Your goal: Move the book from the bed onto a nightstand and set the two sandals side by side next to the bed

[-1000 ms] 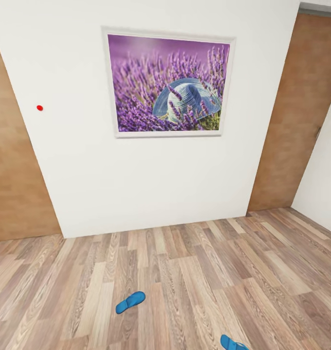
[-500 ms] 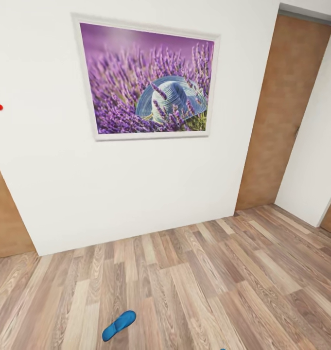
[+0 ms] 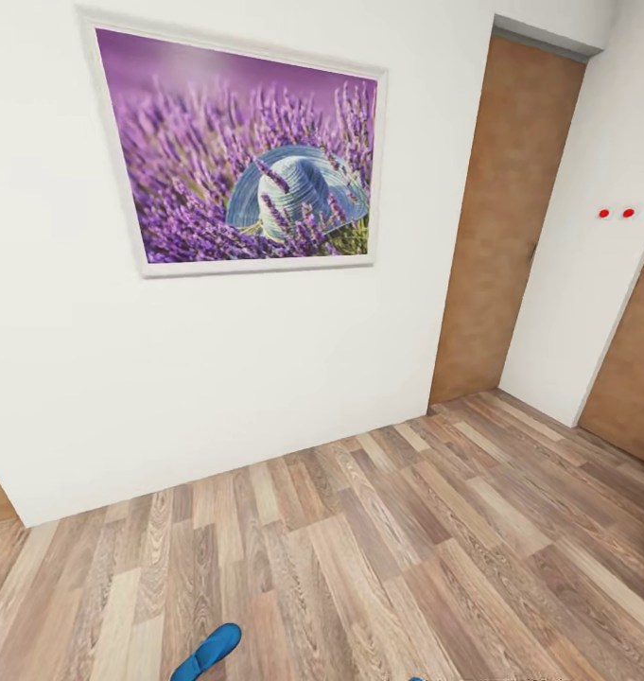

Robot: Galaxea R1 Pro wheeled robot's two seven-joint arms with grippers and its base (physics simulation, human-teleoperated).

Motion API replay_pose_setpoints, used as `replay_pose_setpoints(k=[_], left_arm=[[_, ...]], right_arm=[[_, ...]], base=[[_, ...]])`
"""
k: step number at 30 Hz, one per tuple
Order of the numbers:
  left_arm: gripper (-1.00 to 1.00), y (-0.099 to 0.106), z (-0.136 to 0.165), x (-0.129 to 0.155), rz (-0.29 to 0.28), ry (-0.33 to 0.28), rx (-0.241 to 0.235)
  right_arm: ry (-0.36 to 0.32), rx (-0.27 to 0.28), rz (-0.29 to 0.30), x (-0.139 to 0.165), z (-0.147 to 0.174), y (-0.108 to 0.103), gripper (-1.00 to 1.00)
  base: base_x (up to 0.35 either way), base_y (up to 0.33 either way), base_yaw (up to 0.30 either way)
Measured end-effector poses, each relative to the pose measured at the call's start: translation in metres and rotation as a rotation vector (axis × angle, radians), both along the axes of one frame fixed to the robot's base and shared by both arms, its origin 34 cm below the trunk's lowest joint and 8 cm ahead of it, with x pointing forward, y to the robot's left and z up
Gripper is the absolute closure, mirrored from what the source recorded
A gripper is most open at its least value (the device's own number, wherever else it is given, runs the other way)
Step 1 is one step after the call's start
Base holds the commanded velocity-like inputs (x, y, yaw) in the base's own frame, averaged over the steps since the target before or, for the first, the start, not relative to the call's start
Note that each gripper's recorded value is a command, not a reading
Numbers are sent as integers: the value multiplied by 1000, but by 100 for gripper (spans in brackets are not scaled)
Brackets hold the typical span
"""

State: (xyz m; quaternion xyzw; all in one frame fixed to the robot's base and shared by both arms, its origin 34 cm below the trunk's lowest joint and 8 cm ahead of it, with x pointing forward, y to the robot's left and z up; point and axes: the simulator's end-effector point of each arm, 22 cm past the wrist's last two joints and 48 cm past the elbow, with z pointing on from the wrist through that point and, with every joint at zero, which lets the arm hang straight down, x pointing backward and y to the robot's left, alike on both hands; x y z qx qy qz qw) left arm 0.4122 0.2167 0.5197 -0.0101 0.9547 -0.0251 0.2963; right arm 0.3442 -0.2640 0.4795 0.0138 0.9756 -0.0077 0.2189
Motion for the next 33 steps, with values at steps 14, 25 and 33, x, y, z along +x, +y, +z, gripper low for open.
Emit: replay_pose_setpoints(k=[14,25,33], left_arm=[[-100,0,0,0,0,1,1],[-100,0,0,0,-1,1,1],[-100,0,0,0,-1,-1,1]], right_arm=[[0,0,0,0,0,0,-100],[0,0,0,0,0,0,-100],[0,0,0,0,0,0,-100]], base=[[0,0,-213],[0,0,-213],[0,0,-213]])
